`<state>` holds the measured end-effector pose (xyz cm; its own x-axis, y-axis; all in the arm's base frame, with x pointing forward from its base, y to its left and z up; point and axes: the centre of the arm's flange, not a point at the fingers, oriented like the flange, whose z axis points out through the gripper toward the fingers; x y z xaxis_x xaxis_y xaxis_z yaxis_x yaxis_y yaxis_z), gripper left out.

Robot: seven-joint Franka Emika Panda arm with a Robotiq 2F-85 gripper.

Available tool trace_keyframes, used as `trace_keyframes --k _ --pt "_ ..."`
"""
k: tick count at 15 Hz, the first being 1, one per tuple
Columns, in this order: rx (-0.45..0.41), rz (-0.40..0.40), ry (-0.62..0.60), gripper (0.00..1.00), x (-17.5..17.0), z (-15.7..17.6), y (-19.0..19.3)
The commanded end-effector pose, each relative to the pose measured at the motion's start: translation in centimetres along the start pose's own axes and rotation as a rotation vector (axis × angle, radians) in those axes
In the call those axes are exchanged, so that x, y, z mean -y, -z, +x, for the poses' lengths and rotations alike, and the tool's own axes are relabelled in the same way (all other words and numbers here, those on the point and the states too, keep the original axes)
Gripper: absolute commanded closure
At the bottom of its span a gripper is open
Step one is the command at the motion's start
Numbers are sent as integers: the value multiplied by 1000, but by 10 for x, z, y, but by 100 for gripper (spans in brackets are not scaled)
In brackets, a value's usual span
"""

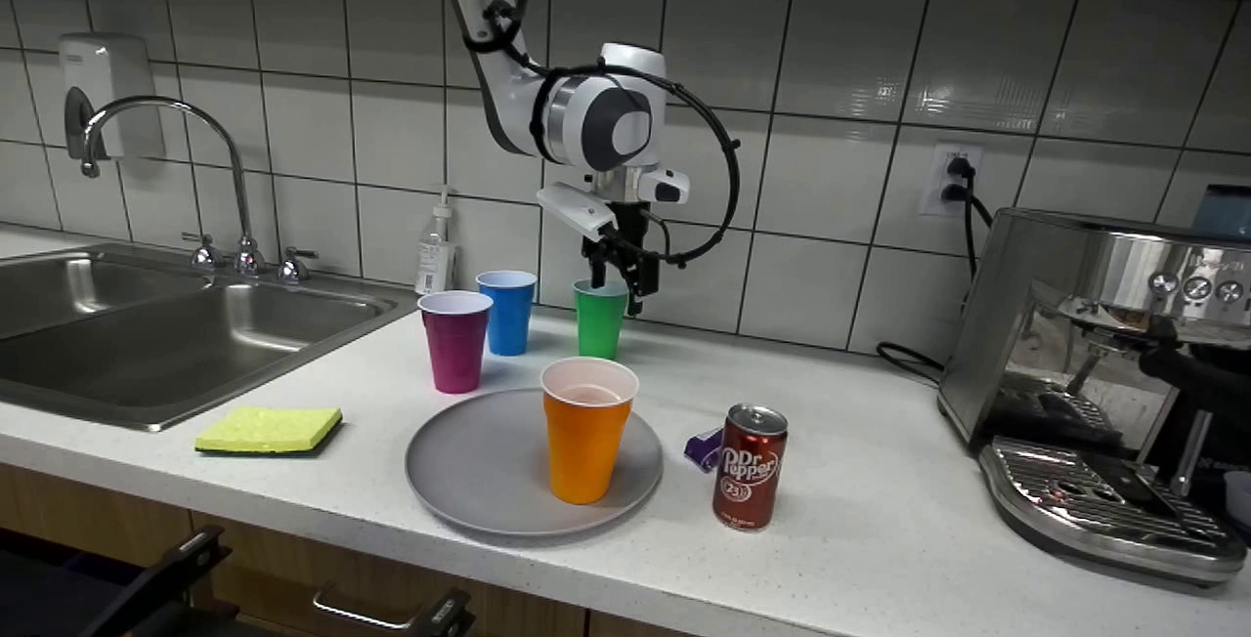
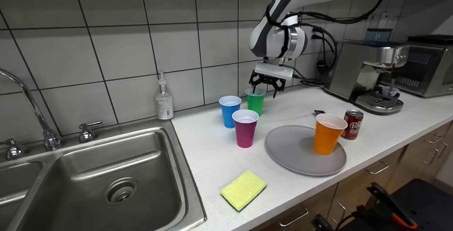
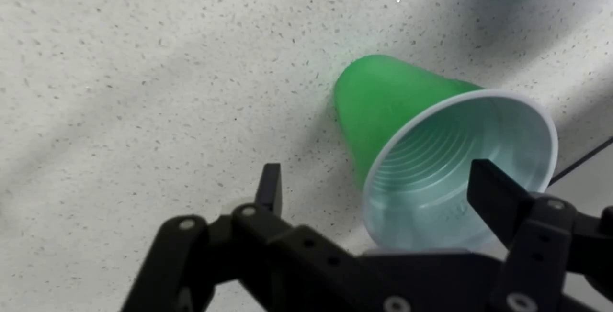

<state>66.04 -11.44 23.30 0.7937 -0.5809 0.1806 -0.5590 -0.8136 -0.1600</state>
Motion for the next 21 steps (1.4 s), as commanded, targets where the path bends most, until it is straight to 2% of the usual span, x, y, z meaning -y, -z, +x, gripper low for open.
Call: trace_keyframes --k 1,10,21 --pt "1 -1 0 0 0 0 -1" --pt "23 -14 -2 0 -5 -7 -15" --pt "16 -17 -10 0 -6 -8 -15"
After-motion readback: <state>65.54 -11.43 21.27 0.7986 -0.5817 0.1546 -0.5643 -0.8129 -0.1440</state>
